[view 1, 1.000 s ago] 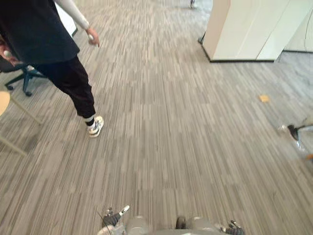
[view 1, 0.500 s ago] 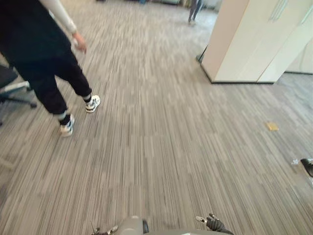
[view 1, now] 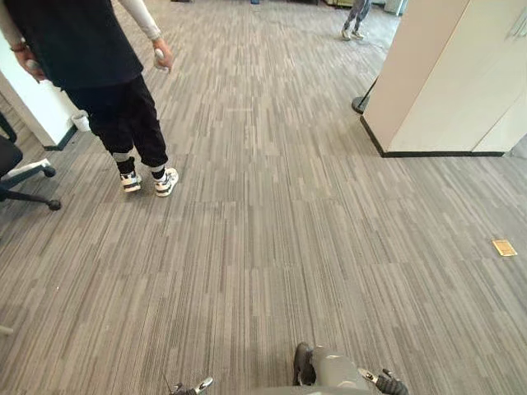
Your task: Organize washtable
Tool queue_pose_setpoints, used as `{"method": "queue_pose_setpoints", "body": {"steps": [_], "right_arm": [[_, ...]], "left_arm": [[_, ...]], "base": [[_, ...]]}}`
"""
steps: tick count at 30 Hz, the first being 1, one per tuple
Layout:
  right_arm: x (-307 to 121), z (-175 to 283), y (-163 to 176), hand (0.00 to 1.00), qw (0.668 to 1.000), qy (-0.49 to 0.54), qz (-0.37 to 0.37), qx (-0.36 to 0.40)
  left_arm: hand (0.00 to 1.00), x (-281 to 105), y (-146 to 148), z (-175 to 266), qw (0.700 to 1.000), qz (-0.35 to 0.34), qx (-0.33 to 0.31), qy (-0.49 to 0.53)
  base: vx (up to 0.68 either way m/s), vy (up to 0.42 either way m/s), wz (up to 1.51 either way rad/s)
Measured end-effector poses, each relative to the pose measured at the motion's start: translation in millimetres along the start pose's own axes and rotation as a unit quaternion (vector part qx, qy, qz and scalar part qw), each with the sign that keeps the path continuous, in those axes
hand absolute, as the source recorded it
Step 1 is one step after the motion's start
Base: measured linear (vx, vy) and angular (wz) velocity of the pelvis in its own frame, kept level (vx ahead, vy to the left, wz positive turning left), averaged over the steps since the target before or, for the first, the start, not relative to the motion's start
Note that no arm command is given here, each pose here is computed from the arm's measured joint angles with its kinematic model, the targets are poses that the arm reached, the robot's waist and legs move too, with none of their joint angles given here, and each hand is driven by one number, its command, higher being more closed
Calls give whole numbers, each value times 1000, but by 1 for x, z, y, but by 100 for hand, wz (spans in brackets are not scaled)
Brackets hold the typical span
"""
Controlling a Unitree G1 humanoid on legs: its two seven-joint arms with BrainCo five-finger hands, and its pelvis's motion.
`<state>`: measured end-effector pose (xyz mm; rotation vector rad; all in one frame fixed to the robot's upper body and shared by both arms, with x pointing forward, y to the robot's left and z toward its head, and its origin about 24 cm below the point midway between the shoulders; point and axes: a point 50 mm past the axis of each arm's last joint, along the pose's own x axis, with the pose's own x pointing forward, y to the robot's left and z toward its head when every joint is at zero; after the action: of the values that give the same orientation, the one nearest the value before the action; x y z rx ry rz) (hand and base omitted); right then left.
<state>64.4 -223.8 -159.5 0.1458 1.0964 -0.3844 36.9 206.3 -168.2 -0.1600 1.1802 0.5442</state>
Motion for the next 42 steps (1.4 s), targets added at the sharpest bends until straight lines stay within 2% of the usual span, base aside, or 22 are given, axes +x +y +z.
{"method": "queue_pose_setpoints", "body": {"steps": [4,9,11,15,21,28,29,42], "right_arm": [[2,-5,2,0,1000,22,1,-5],[4,-4,4,0,999,30,11,-28],[2,-16,20,0,998,46,36,-35],[1,-20,20,0,997,52,43,-33],[1,-19,17,0,997,48,43,-42],[-4,-37,11,0,995,81,35,-38],[-7,-46,8,0,993,98,37,-56],[-4,-38,10,0,994,85,26,-56]], "left_arm": [[0,1,6,3,1000,7,-1,-3],[0,-1,15,-9,999,8,37,17],[0,4,21,5,998,12,54,1],[0,5,22,8,998,11,60,1],[0,5,21,10,998,6,62,-4],[0,0,27,-12,998,14,53,28],[0,0,31,-16,996,10,83,39],[0,1,31,-12,996,13,89,28]], "base": [[746,110,-50],[567,285,-83],[500,328,23],[441,324,1],[224,96,9],[259,-55,16],[92,-23,1],[-4,-4,-6]]}}
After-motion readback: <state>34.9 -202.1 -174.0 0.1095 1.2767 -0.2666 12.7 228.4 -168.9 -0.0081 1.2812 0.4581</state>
